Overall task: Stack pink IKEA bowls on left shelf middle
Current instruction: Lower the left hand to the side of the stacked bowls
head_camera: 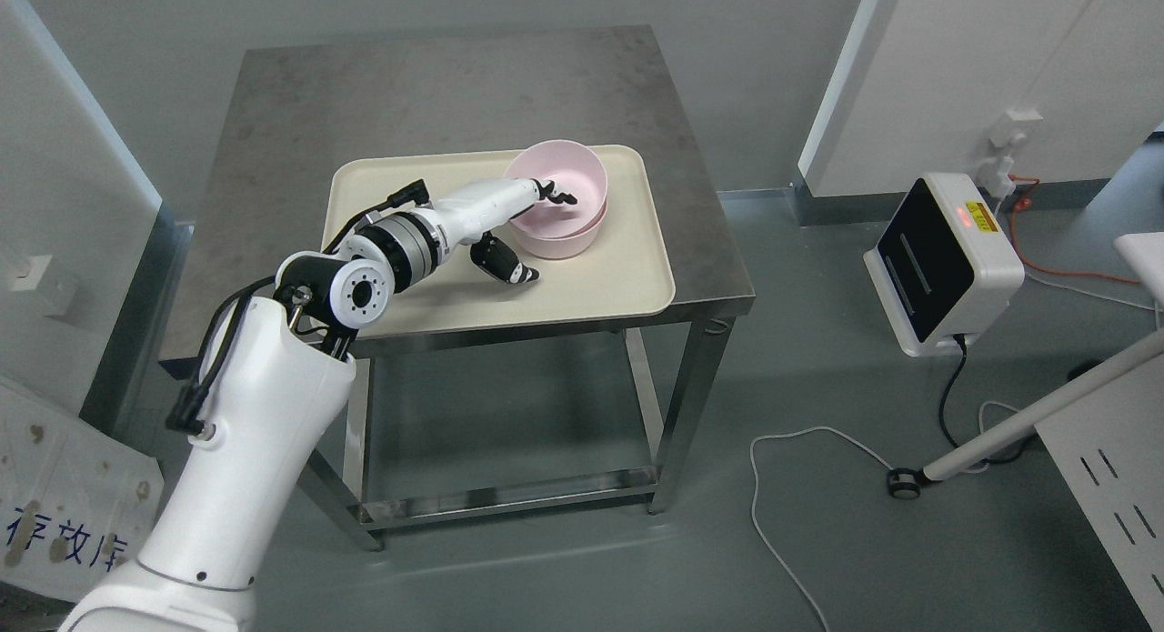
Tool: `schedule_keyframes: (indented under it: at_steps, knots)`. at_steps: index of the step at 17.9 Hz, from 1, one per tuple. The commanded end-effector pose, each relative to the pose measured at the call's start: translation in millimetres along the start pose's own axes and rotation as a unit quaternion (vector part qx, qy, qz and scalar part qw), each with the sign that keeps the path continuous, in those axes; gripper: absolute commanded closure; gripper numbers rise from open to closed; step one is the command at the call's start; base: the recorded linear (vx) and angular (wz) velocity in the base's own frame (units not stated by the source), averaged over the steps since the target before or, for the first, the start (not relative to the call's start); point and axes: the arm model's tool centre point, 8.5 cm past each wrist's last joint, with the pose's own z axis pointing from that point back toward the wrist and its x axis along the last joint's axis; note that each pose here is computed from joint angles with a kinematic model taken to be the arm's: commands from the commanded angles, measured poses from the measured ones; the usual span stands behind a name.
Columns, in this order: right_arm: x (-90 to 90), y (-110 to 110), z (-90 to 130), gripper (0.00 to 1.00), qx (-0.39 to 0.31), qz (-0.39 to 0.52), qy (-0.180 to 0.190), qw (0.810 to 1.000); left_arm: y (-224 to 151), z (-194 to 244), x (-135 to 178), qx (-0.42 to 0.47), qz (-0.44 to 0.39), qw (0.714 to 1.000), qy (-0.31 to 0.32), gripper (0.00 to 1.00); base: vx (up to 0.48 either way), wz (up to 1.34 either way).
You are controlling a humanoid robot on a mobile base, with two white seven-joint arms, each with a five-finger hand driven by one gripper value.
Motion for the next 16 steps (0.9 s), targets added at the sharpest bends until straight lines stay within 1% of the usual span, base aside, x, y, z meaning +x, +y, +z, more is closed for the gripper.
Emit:
schedule_keyframes:
  at_steps: [1, 3, 5, 6, 8, 10, 11, 14, 16]
  knots:
    - [-0.1, -11.5, 0.2, 0.00, -0.009, 0.001, 0.000, 1.000, -7.3, -27.3, 29.5, -0.023, -0.029, 0.999, -0.001, 0.33, 0.000, 0.00]
    - [-0.1, -11.5, 0.2, 0.00, -0.009, 0.001, 0.000, 1.000, -13.3, -35.3, 39.1, -0.027, -0.034, 0.999, 0.001, 0.35, 0.000, 0.00]
    - [-0.1, -11.5, 0.2, 0.00, -0.009, 0.001, 0.000, 1.000, -13.0, -35.3, 36.1, -0.024, -0.032, 0.999, 0.003, 0.48, 0.000, 0.00]
    - [-0.1, -11.5, 0.2, 0.00, -0.009, 0.001, 0.000, 1.000, -13.2, -35.4, 35.3, -0.024, -0.032, 0.999, 0.002, 0.56, 0.000, 0.00]
    - [-0.1, -11.5, 0.2, 0.00, -0.009, 0.001, 0.000, 1.000, -10.2, -33.7, 34.9, -0.019, -0.036, 0.999, -0.008, 0.67, 0.000, 0.00]
    - [-0.1, -11.5, 0.2, 0.00, -0.009, 0.001, 0.000, 1.000, -1.0, -26.6, 26.9, -0.003, -0.041, 0.998, -0.038, 0.93, 0.000, 0.00]
    - [-0.1, -11.3, 0.2, 0.00, -0.008, 0.001, 0.000, 1.000, 0.1, -22.9, 18.6, 0.000, -0.046, 0.997, -0.058, 1.00, 0.000, 0.00]
    - [-0.1, -11.3, 0.2, 0.00, -0.008, 0.001, 0.000, 1.000, 4.0, -17.5, 4.6, 0.012, -0.035, 0.997, -0.062, 1.00, 0.000, 0.00]
    - [-0.1, -11.5, 0.2, 0.00, -0.009, 0.001, 0.000, 1.000, 14.3, -8.4, -7.8, 0.037, -0.017, 0.997, -0.059, 1.00, 0.000, 0.00]
